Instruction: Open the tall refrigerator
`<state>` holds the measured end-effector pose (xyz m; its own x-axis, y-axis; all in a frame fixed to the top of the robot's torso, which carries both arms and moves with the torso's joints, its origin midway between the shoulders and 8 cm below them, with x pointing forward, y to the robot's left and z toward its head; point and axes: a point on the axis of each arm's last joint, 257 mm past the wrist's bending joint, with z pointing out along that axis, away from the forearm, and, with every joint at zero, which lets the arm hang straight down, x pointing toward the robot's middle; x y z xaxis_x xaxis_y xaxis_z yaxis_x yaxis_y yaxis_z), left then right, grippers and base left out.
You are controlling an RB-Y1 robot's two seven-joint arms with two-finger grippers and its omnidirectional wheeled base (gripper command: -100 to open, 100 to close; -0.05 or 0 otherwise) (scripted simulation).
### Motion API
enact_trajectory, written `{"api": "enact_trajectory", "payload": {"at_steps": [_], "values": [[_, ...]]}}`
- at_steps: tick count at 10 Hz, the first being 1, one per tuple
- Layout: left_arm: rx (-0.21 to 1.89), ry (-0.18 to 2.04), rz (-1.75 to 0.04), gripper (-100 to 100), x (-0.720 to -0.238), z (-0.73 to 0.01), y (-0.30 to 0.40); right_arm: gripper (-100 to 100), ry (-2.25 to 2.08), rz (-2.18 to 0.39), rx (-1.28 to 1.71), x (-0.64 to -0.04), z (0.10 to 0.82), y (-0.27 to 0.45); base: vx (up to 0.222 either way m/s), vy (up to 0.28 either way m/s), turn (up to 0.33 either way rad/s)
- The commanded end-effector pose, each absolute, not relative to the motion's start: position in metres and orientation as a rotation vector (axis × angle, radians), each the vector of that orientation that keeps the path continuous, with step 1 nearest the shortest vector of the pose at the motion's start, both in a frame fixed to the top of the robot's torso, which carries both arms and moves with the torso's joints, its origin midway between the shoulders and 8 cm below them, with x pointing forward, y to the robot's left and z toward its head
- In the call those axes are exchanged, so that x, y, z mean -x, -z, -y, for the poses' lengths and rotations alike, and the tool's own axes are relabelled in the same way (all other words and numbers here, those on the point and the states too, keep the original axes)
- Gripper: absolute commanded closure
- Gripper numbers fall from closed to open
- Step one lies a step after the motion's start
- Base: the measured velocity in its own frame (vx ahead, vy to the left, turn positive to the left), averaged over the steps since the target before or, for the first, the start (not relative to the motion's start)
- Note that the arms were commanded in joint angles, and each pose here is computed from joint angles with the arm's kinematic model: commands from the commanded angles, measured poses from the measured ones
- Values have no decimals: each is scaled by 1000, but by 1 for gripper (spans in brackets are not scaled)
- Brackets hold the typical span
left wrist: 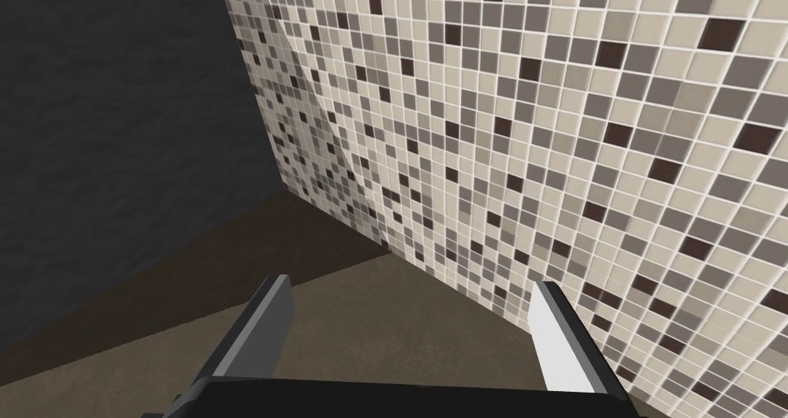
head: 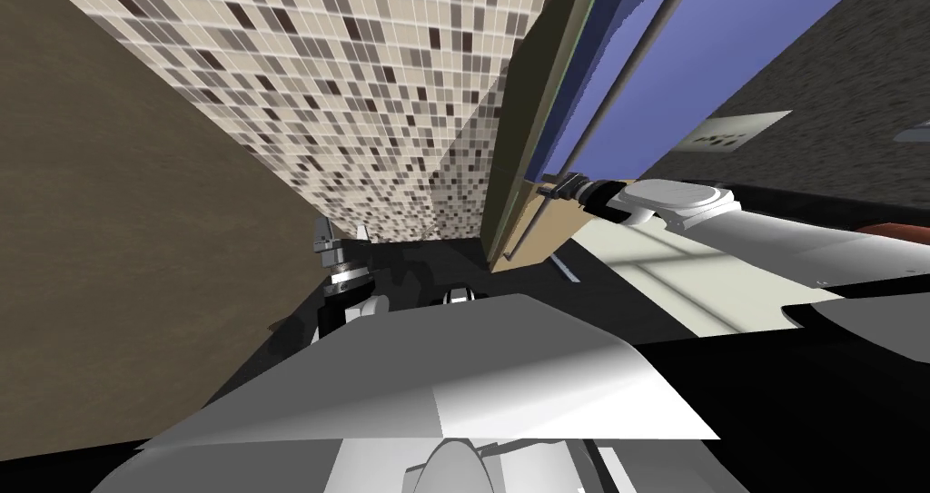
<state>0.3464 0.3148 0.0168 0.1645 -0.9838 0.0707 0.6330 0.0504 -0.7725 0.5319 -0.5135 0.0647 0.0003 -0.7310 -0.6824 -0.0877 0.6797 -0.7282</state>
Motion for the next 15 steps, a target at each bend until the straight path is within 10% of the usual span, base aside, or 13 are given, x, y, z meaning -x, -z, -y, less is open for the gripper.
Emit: {"api": "enact_trajectory", "payload": {"at_steps": [1, 15], "values": [[780, 1336, -567, 0, -346, -315, -17, 100, 530, -1466, 763, -530, 477, -70, -245, -284, 16], [780, 1336, -567, 0, -346, -315, -17, 100, 256, -1306, 995, -498, 322, -67, -168, -242, 28]]}}
